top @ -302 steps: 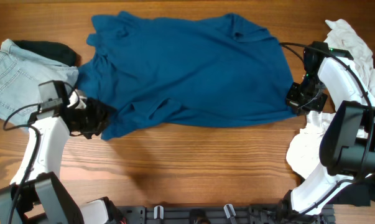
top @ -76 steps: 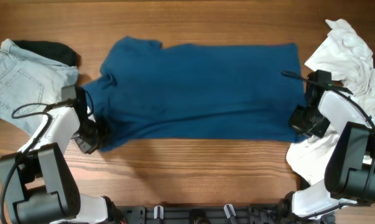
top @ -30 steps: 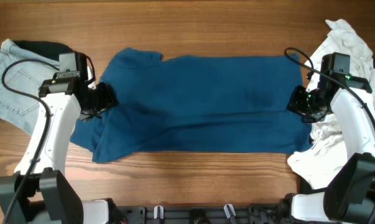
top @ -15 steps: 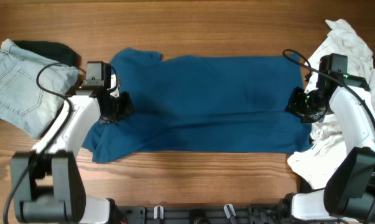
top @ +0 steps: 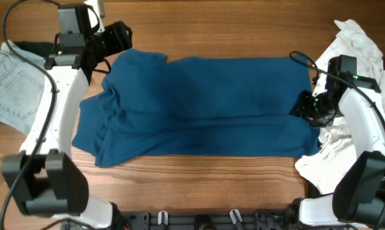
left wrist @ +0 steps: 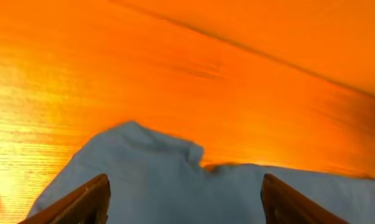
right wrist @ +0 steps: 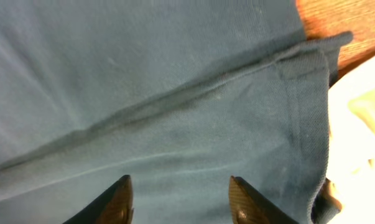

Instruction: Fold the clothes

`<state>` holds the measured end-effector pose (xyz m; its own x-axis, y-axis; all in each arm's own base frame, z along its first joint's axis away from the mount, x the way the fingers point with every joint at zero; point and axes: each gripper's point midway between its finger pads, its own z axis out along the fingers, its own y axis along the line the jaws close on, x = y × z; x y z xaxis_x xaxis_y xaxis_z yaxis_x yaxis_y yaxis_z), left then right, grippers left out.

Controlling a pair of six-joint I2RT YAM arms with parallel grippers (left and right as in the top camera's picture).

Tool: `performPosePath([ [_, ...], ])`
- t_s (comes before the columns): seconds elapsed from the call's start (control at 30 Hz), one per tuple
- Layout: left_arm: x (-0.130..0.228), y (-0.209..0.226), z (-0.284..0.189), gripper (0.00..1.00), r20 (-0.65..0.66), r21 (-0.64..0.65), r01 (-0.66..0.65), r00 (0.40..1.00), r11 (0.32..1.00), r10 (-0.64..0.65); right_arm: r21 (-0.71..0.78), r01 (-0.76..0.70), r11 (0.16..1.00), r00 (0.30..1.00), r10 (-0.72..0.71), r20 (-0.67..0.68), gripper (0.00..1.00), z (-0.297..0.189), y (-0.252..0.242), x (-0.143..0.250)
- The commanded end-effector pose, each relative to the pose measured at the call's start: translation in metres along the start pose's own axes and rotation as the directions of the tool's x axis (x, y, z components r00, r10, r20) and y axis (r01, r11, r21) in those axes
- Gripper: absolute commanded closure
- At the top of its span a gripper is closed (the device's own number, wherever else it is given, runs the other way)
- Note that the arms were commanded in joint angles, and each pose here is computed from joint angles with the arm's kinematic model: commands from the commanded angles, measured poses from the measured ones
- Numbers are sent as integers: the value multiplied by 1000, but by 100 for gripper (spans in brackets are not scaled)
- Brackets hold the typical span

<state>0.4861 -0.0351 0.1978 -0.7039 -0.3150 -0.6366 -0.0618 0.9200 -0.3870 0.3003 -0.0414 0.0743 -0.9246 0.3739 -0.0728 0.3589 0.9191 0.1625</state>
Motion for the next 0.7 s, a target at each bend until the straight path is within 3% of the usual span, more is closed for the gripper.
performPosePath([
  [0.0, 25, 22, 59, 21, -119, -20, -50, 992, 999, 48, -45, 90, 995, 960, -75, 270, 31, -54, 26, -78],
  [0.07, 29, 31, 86, 19, -150, -22, -82, 986, 996, 78, -41, 172, 984, 855, -128, 503, 26, -85, 41, -136],
  [0.13, 28, 36, 107, 16, -157, -21, -98, 983, 995, 93, -32, 203, 979, 792, -145, 593, 22, -80, 46, -171],
  [0.27, 30, 42, 128, 12, -139, -16, -105, 985, 994, 102, -95, 237, 967, 810, -143, 568, 19, -12, 54, -200],
  [0.5, 36, 31, 132, 13, -151, -1, -120, 981, 993, 118, -93, 125, 988, 849, -58, 526, 10, 85, 33, -220],
  [0.6, 41, 32, 132, 13, -169, -4, -116, 979, 993, 114, -102, 94, 990, 864, -30, 503, 18, 105, 29, -218],
  [0.67, 41, 32, 132, 13, -169, -5, -116, 979, 993, 114, -106, 75, 992, 872, -13, 489, 37, 112, 28, -215],
])
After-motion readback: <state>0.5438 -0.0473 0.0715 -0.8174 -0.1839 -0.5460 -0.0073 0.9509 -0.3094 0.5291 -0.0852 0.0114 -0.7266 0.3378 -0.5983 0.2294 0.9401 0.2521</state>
